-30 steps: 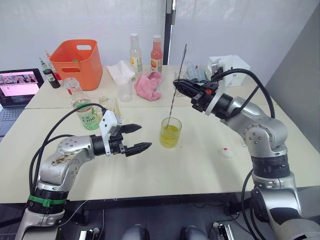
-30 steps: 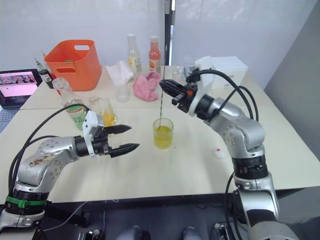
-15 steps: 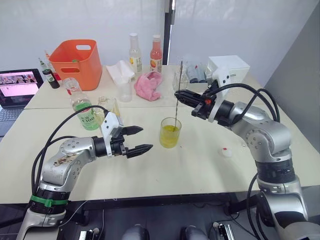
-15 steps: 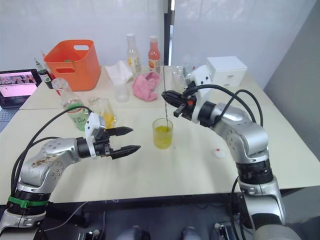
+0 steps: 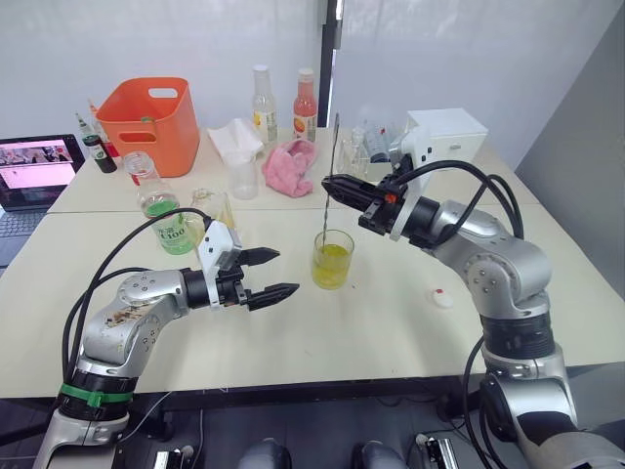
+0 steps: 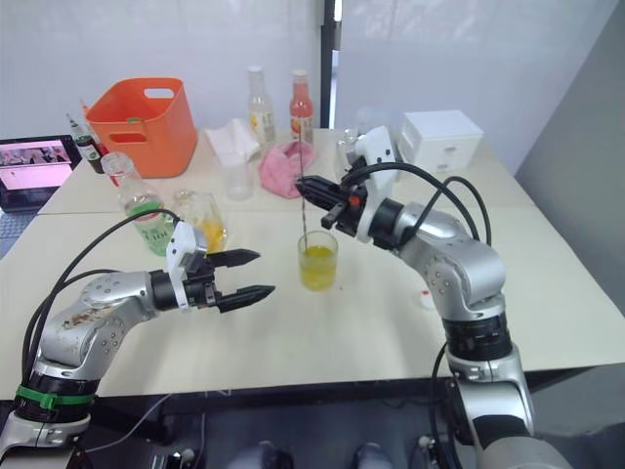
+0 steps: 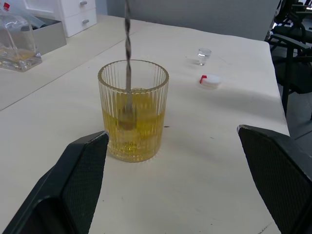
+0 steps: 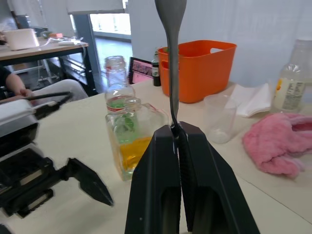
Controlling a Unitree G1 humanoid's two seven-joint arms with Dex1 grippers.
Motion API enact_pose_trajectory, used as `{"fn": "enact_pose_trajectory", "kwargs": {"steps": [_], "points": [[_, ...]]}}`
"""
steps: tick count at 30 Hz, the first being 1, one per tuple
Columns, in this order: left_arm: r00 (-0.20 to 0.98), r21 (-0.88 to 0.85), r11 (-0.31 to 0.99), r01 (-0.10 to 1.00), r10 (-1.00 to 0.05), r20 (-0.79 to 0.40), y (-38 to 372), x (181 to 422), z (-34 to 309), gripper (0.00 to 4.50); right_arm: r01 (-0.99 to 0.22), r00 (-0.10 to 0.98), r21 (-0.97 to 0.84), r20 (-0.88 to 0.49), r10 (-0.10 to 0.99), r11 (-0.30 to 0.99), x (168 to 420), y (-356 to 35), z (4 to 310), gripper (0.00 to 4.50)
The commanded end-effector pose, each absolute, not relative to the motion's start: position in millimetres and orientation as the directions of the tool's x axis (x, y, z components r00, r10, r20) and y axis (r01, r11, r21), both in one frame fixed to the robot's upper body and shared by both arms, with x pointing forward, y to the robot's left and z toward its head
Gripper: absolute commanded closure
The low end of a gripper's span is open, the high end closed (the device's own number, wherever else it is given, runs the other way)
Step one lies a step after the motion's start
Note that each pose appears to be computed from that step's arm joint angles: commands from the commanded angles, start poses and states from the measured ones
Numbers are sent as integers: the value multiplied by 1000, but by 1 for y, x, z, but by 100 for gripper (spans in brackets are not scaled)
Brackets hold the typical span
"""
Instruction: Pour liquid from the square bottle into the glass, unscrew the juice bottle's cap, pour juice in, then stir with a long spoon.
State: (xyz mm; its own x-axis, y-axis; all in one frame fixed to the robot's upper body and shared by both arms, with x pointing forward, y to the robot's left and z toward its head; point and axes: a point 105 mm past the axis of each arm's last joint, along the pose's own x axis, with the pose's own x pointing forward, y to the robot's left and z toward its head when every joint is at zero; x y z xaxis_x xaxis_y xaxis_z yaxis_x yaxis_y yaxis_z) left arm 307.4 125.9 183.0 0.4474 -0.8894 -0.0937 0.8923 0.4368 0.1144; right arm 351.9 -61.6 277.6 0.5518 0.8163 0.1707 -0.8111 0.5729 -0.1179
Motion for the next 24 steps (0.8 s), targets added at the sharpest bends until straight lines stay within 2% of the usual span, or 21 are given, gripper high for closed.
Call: {"fn": "enact_pose_trajectory", "kwargs": {"steps": [1,8,19,24], "points": [[435,139,423,895,-897,-73,123,302,191,4,-769,571,-167,254,781,617,356,-74,299,450],[430,133,419,898,-900,-73,120,301,192,4,-745,604,-199,205,770,637,358,-84,296,450],[428,127,418,900,-900,-74,120,300,191,4,-826,513,-197,129,849,529,326,-71,289,450],[428,127,417,900,-901,-74,120,300,191,4,-846,479,-183,151,864,501,319,-60,295,450]]}}
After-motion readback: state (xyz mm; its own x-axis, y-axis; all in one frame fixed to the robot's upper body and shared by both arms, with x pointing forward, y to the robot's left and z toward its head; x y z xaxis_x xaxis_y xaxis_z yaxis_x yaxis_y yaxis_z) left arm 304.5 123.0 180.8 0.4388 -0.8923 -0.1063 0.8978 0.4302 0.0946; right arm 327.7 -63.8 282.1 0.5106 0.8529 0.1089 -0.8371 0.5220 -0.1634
